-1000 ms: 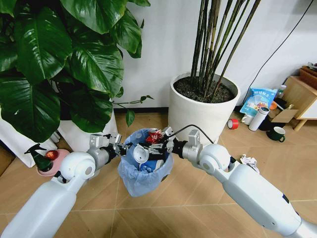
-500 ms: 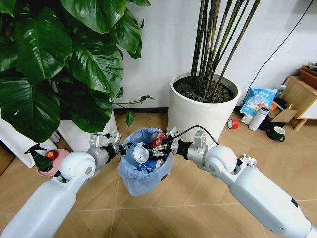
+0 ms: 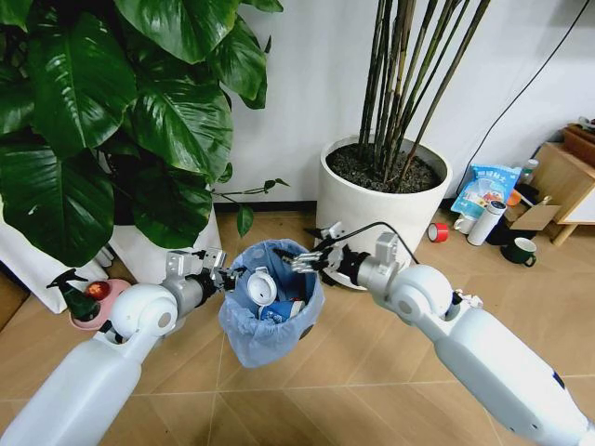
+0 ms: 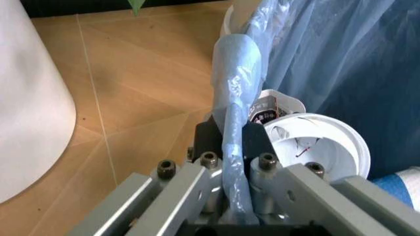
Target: Pick up the trash bin and place the garbage on the floor into it.
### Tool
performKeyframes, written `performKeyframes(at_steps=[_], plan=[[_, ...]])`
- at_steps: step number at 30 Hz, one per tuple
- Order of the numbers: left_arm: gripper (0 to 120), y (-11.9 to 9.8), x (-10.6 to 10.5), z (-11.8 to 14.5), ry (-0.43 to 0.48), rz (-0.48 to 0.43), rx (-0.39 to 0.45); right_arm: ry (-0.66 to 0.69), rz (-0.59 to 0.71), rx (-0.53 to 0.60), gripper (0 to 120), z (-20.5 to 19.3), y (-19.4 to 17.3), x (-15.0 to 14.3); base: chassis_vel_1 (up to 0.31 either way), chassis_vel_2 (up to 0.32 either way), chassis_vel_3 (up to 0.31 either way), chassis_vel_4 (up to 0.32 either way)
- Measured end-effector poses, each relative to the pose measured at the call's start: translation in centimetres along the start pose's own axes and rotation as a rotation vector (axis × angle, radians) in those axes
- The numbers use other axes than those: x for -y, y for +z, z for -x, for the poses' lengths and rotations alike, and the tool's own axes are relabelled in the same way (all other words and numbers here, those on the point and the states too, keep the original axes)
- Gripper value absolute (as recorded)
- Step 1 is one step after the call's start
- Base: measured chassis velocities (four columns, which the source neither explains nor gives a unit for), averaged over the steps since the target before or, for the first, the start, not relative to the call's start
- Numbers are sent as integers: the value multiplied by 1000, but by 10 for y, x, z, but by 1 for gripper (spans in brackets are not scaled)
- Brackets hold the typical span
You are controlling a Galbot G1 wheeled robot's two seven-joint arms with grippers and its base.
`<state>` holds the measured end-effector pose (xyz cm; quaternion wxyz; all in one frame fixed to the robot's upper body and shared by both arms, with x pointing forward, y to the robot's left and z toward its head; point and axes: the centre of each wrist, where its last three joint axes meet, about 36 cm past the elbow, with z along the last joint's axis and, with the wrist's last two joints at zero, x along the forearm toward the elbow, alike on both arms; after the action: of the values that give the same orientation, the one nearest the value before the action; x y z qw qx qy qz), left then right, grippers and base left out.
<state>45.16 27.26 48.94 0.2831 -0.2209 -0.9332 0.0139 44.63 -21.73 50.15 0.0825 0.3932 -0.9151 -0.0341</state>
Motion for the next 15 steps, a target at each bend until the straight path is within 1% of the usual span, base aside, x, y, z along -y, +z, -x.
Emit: performKeyframes(at_steps=[1, 3, 5, 6, 7, 9, 10, 14, 15], plan=[[0, 0, 0, 0, 0, 0, 0, 0, 0, 0, 100, 0, 0, 0, 0, 0, 0, 0], [0, 2, 1, 0, -3, -8, 1, 82, -39, -6, 100, -18, 6, -7, 0, 0, 0, 0], [0, 2, 1, 0, -4, -10, 1, 96, -44, -7, 100, -20, 6, -8, 0, 0, 0, 0], [0, 3, 2, 0, -7, -13, 3, 147, -55, -7, 100, -26, 10, -12, 0, 0, 0, 0], [0, 3, 3, 0, -12, -18, 5, 226, -66, -11, 100, -34, 17, -18, 0, 0, 0, 0], [0, 5, 4, -1, -18, -21, 5, 303, -81, -15, 100, -41, 24, -23, 0, 0, 0, 0], [0, 5, 4, -1, -18, -21, 5, 303, -81, -15, 100, -41, 24, -23, 0, 0, 0, 0], [0, 10, 4, -6, -22, -26, -1, 402, -83, -38, 100, -65, 40, -30, 0, 0, 0, 0], [0, 10, 4, -6, -22, -26, -1, 402, -83, -38, 100, -65, 40, -30, 0, 0, 0, 0]])
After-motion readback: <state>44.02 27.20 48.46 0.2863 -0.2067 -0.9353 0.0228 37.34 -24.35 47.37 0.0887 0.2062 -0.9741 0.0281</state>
